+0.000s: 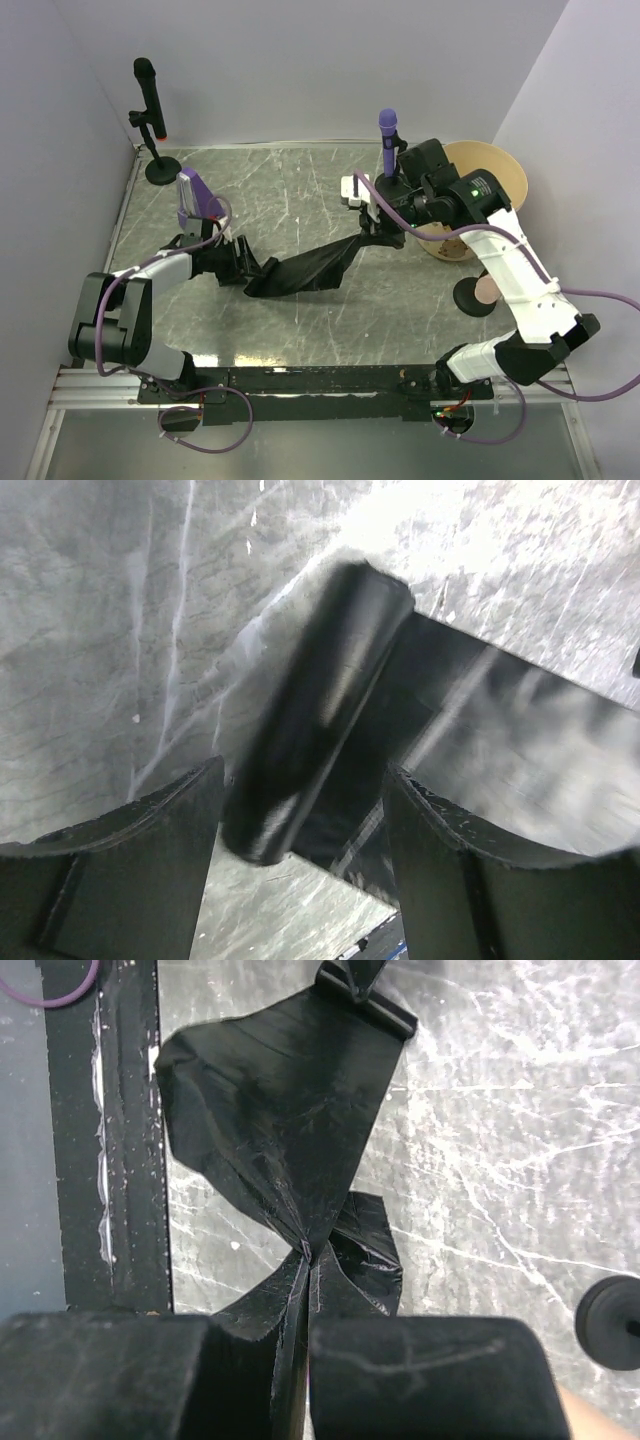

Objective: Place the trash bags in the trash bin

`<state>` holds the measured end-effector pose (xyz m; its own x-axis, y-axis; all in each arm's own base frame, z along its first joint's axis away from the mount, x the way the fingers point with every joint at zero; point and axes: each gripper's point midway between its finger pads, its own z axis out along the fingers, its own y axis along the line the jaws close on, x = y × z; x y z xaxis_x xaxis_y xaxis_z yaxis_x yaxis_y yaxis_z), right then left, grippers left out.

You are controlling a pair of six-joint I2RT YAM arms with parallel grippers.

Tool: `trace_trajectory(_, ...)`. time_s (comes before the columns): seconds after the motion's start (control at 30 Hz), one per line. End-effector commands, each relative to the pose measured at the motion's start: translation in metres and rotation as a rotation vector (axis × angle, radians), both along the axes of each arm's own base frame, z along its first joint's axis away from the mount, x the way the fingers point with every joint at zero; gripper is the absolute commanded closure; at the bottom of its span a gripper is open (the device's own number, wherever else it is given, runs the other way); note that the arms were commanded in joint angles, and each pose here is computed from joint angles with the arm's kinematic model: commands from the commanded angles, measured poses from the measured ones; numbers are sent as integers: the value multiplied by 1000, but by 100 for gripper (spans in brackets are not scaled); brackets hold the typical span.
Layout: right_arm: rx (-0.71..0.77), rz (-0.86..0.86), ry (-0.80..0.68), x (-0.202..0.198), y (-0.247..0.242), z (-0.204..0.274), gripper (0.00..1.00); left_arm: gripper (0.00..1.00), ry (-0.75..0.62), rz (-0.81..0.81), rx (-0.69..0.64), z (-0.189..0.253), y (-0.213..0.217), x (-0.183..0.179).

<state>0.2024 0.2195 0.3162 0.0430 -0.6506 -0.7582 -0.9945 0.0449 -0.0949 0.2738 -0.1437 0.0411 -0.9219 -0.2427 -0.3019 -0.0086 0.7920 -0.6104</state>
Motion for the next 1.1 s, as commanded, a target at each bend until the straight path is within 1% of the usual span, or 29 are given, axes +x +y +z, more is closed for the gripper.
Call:
trace_trajectory(0.0,26,-4,-40,-12,-7,19,100,32,-25,-44,-19,4,-12,7)
trace_trajectory(0.17,13,-21,-30,-17,-13,14,100,33,-9,-50,20,-4,-15,8)
trace_trajectory(0.33,-32,-23,1,-28,-24,-5,100,37,23,2,127,-23,1,11)
trace_trajectory(0.4,-57,-28,6,-32,-30,-14,100,42,50,-1,143,-32,3,8)
trace_trajectory(0.53,-99,-49,28,-39,-41,-33,100,49,66,-31,123,-36,-3,8)
trace_trajectory(0.57,-110,-57,39,-41,-43,-40,100,49,64,-36,117,-35,-4,8)
trace_trajectory(0.63,-128,-79,46,-43,-48,-49,100,43,51,-51,112,-32,-7,9)
trace_trajectory(0.7,-154,-96,53,-42,-52,-59,100,39,34,-85,122,-29,-13,6)
trace_trajectory(0.8,-176,-99,74,-45,-56,-69,100,40,2,-122,190,-31,-16,4)
trace_trajectory(0.9,-174,-97,95,-47,-55,-73,100,43,1,-137,253,-38,-14,1)
trace_trajectory(0.97,-176,-97,101,-46,-54,-75,100,48,19,-142,285,-44,-11,-2)
trace_trajectory(1.0,-177,-99,104,-46,-54,-76,100,51,28,-143,300,-47,-9,-2)
trace_trajectory(1.07,-181,-100,104,-44,-55,-77,100,60,37,-141,323,-50,-5,-1)
